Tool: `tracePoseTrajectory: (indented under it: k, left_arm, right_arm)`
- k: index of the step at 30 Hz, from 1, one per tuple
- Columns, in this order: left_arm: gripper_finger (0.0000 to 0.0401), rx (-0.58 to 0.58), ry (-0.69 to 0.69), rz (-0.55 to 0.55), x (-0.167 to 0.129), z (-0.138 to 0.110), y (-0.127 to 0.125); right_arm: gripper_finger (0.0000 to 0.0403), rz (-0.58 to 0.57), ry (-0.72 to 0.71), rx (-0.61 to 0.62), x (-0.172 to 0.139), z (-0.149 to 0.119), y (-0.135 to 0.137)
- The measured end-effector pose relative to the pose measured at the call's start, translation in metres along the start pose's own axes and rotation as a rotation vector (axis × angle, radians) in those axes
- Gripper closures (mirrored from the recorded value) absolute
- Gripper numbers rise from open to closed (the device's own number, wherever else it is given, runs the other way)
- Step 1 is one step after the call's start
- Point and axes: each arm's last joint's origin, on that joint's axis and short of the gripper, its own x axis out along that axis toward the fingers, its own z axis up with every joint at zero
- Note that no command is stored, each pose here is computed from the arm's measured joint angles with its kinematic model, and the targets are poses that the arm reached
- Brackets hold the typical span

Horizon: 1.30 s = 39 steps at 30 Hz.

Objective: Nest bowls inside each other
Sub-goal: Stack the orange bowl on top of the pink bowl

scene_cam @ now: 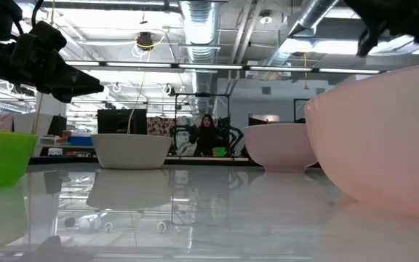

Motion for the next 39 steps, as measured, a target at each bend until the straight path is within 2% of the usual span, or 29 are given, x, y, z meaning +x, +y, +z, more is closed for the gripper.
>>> tracePoseTrajectory:
  k: [4, 9, 14, 18, 21, 25, 28, 32, 36, 39]
  left_arm:
    - [0.0244, 0.000, 0.000, 0.000, 0.000, 0.000, 0.000]
    - [0.0244, 0.000, 0.000, 0.000, 0.000, 0.000, 0.000]
    - [0.0244, 0.000, 0.000, 0.000, 0.000, 0.000, 0.000]
    - [0.0244, 0.000, 0.000, 0.000, 0.000, 0.000, 0.000]
    - [0.0244, 0.000, 0.000, 0.000, 0.000, 0.000, 0.000]
    - [0.0244, 0.000, 0.000, 0.000, 0.000, 0.000, 0.000]
    - [0.0244, 0.000, 0.000, 0.000, 0.000, 0.000, 0.000]
    - [0.0244, 0.000, 0.000, 0.000, 0.000, 0.000, 0.000]
    - [0.0244, 0.000, 0.000, 0.000, 0.000, 0.000, 0.000]
    - [0.0244, 0.000, 0.000, 0.000, 0.000, 0.000, 0.000]
  right_arm:
    - [0.0354, -0.007, 0.145, -0.030, 0.022, 0.018, 0.011]
    - [0.0340, -0.075, 0.360, -0.074, 0.064, 0.027, 0.026]
    - [0.0315, -0.146, 0.680, -0.143, 0.107, 0.022, 0.046]
    - [0.0272, -0.213, 0.936, -0.125, 0.137, 0.015, 0.063]
    - [0.0228, -0.290, 1.069, -0.069, 0.157, 0.014, 0.075]
    - [0.0171, -0.417, 1.319, -0.011, 0.172, -0.005, 0.087]
    - [0.0145, -0.526, 1.525, 0.101, 0.175, -0.014, 0.095]
    - [0.0138, -0.696, 1.725, 0.275, 0.176, -0.039, 0.103]
    - [0.0138, -0.787, 1.831, 0.409, 0.174, -0.062, 0.110]
    - [0.0138, -0.832, 1.893, 0.460, 0.172, -0.078, 0.114]
